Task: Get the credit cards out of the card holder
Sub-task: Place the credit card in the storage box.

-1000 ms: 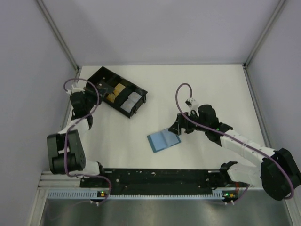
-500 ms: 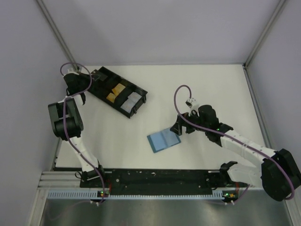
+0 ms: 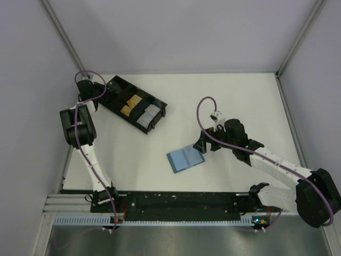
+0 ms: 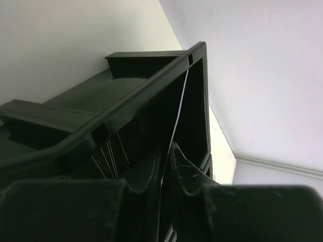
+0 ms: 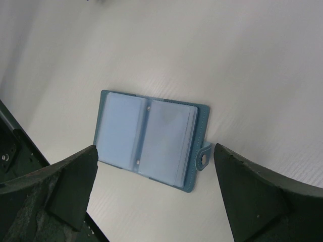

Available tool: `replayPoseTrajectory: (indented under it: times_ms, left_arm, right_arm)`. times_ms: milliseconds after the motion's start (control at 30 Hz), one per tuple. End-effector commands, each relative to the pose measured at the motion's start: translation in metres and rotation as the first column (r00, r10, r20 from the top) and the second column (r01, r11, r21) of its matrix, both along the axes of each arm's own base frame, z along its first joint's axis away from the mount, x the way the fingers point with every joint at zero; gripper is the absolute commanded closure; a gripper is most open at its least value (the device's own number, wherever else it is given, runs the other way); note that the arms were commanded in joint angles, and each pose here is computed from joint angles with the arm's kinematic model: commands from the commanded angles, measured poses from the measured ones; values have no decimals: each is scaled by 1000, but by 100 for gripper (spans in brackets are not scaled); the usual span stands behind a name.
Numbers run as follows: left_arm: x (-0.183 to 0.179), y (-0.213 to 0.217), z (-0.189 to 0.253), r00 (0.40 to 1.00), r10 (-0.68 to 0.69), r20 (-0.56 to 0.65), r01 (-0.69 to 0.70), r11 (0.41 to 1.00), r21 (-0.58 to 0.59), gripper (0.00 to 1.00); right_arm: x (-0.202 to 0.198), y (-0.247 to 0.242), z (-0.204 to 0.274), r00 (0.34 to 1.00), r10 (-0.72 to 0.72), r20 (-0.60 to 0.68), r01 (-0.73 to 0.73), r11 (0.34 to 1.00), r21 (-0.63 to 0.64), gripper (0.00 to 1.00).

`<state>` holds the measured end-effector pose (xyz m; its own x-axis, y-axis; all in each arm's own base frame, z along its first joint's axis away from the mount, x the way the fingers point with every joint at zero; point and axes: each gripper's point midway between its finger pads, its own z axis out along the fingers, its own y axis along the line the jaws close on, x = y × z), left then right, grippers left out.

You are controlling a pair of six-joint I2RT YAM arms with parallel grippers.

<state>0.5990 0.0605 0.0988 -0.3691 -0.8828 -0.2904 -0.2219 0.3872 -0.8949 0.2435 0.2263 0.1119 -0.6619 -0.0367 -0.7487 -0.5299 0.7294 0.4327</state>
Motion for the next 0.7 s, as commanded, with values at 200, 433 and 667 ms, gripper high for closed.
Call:
replayPoseTrajectory:
  times_ms: [200, 433, 667]
  left_arm:
    - [-7, 6, -7, 996, -15, -86, 20, 998, 60, 93]
    - [-11, 6, -4, 998, -4, -70, 9, 998, 64, 92]
    - [-19, 14, 1, 991, 49, -127, -34, 992, 118, 58]
  right_arm:
    - [8, 2, 12, 999, -3, 44, 2, 1000, 11, 5]
    - [5, 1, 13, 999, 2, 42, -2, 1000, 18, 5]
    - [4, 0, 15, 999, -6, 41, 6, 1000, 15, 5]
